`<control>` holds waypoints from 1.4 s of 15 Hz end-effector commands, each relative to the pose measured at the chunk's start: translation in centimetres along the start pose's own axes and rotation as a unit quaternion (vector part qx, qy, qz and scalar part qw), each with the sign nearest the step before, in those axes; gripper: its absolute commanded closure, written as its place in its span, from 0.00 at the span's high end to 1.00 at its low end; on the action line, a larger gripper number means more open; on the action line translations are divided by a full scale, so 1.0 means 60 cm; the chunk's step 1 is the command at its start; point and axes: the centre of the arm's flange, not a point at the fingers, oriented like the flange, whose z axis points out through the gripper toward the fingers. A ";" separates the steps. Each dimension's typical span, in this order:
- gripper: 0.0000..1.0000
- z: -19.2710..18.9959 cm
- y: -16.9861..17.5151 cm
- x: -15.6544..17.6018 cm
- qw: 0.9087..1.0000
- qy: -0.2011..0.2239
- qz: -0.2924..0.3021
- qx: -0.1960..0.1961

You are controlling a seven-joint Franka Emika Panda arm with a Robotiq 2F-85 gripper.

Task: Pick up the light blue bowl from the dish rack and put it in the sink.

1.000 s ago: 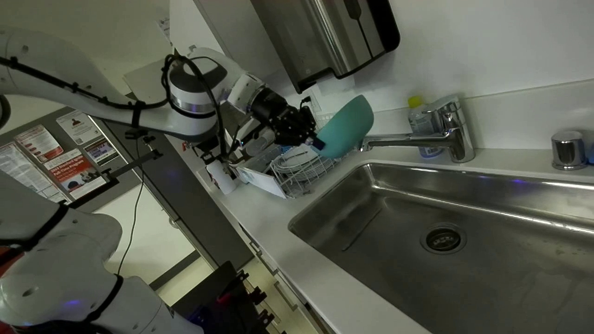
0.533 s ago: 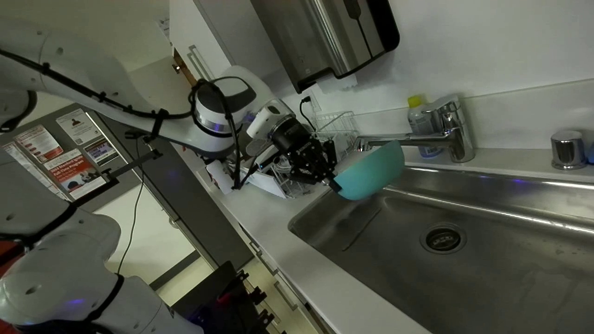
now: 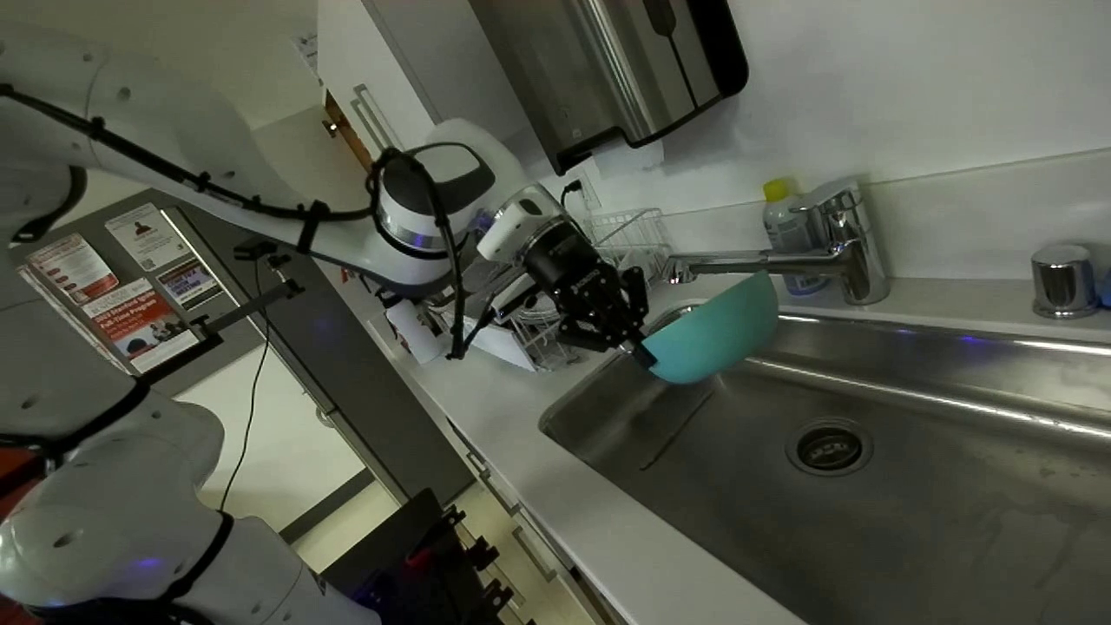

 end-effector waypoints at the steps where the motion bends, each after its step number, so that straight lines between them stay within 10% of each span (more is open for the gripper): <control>1: 0.01 0.083 -0.048 0.076 0.999 -0.041 -0.004 -0.001; 13: 0.01 0.325 -0.138 0.105 0.982 -0.128 -0.079 0.111; 21: 0.01 0.439 -0.171 0.125 0.982 -0.158 -0.039 0.097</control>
